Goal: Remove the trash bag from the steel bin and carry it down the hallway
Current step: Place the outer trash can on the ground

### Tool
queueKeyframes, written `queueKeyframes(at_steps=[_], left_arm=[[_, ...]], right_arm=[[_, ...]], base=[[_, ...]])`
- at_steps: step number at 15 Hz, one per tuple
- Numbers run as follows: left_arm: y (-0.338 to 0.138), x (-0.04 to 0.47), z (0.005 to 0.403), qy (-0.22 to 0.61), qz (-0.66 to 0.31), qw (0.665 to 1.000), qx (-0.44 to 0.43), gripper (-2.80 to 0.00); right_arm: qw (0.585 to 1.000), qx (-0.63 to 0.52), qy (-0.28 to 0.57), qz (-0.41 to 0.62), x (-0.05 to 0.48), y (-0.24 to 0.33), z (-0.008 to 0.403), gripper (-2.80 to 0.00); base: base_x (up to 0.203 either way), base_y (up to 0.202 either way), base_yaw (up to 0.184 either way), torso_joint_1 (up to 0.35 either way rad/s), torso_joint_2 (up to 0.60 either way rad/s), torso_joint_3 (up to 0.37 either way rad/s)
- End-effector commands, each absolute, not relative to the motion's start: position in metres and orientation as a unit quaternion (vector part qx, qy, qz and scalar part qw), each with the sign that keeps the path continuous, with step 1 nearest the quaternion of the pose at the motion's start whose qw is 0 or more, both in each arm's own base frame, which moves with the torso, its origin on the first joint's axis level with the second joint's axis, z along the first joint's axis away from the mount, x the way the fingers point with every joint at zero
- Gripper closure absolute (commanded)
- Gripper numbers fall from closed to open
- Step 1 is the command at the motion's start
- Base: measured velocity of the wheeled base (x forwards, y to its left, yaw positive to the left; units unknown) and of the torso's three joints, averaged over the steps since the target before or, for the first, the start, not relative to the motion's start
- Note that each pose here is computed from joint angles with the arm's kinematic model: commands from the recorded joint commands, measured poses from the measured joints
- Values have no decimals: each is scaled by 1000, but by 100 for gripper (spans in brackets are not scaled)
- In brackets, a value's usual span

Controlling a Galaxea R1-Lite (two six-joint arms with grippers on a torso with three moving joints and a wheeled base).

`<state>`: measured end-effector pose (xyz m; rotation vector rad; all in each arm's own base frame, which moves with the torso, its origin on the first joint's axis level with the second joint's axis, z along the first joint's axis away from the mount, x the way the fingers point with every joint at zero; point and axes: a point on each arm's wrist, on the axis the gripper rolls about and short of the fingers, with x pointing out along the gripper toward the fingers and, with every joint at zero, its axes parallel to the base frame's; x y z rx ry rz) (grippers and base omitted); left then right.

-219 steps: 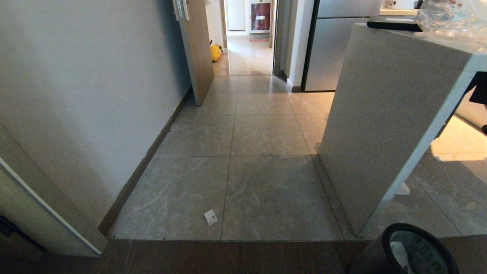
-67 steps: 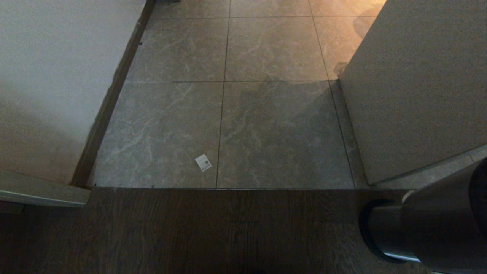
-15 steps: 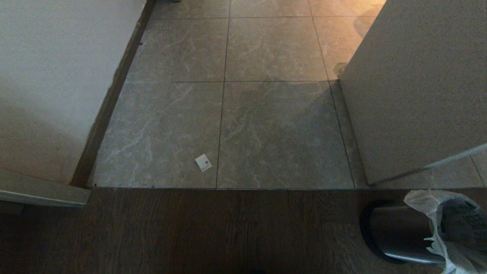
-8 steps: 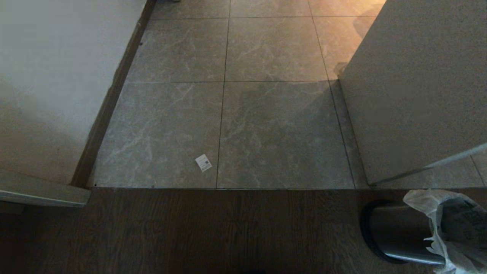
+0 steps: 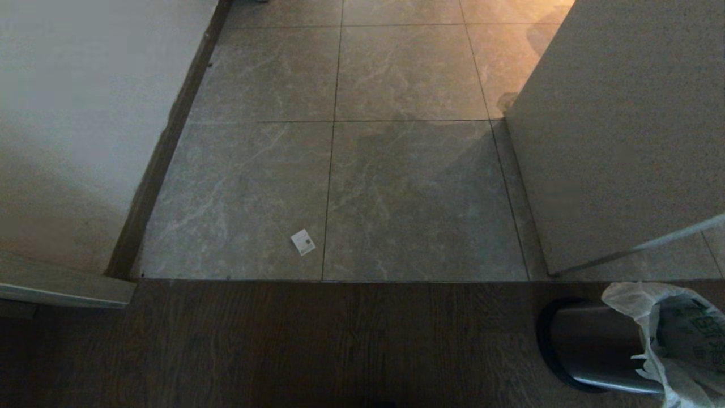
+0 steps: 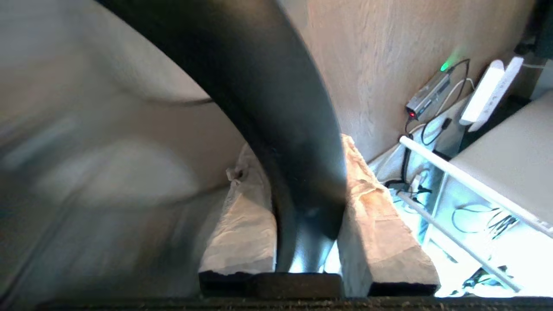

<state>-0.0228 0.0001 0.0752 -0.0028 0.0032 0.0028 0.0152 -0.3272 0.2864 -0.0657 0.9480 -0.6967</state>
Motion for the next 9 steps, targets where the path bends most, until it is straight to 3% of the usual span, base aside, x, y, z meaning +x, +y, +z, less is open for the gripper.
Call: queueKeyframes(at_steps=[1, 9], left_arm=[[0, -23, 75, 2, 2, 1000, -2, 0], [0, -23, 75, 2, 2, 1000, -2, 0]], right_arm=[[831, -27, 452, -322, 11, -326, 284, 0], [891, 60, 353, -281, 12, -385, 230, 0]], base=[[0, 0, 0, 0, 0, 0], [0, 0, 0, 0, 0, 0]])
